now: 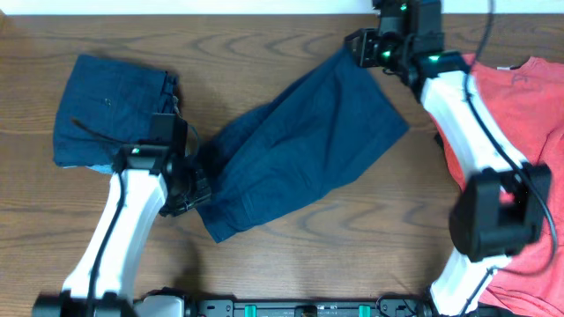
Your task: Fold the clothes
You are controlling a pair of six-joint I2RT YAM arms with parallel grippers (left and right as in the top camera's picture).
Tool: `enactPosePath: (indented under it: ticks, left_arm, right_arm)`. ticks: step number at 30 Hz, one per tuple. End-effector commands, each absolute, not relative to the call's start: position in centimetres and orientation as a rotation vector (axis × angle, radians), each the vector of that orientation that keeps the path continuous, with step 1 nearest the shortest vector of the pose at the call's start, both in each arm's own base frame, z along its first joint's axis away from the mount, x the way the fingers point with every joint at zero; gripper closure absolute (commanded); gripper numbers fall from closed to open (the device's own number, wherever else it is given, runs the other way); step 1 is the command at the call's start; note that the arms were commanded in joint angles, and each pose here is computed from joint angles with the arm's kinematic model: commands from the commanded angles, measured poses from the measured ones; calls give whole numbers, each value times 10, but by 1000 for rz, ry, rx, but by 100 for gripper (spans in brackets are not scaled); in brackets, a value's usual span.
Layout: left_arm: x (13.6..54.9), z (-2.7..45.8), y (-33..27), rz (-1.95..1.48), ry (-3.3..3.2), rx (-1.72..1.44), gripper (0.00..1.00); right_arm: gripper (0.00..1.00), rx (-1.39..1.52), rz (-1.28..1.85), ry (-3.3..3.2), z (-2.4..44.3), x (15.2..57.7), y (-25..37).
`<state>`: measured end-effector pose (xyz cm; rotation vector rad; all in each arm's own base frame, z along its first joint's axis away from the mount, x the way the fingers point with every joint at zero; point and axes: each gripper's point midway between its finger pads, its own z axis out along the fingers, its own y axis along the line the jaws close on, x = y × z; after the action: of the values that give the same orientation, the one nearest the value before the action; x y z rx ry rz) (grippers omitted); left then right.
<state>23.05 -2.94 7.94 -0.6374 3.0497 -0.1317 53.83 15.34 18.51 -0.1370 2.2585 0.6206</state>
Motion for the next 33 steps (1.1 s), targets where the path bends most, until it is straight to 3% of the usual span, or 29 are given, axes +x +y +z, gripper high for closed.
enactPosePath:
  ticks: [1, 3, 10, 17, 22, 27, 29, 30, 33]
  left_arm:
    - [224, 63, -4, 107, 3088, -677, 42]
    - [220, 61, -4, 111, 3121, -692, 33]
    - [210, 70, -4, 97, 3150, -705, 22]
    - [208, 69, -13, 20, 3169, -708, 22]
    - [209, 59, -15, 3, 3170, -706, 21]
    - [226, 40, -39, -247, 3150, -550, 21]
    - [225, 33, -39, -243, 3161, -546, 23]
    - [224, 29, -39, -236, 3173, -549, 27]
    - [219, 19, -39, -225, 3218, -539, 47]
  right_arm:
    - [7, -96, 539, 2323, 154, 547, 140]
    - [1, -63, 528, 2397, 141, 537, 129]
    - [5, 83, 470, 2700, 111, 477, 69]
    - [17, -70, 432, 2847, 69, 442, 50]
    - [12, -195, 409, 2795, 37, 440, 52]
    - [12, -241, 528, 2683, 18, 443, 69]
    - [19, -275, 664, 2635, 18, 438, 87]
    - [27, -286, 705, 2622, 17, 435, 92]
    - [74, -289, 743, 2637, 13, 426, 98]
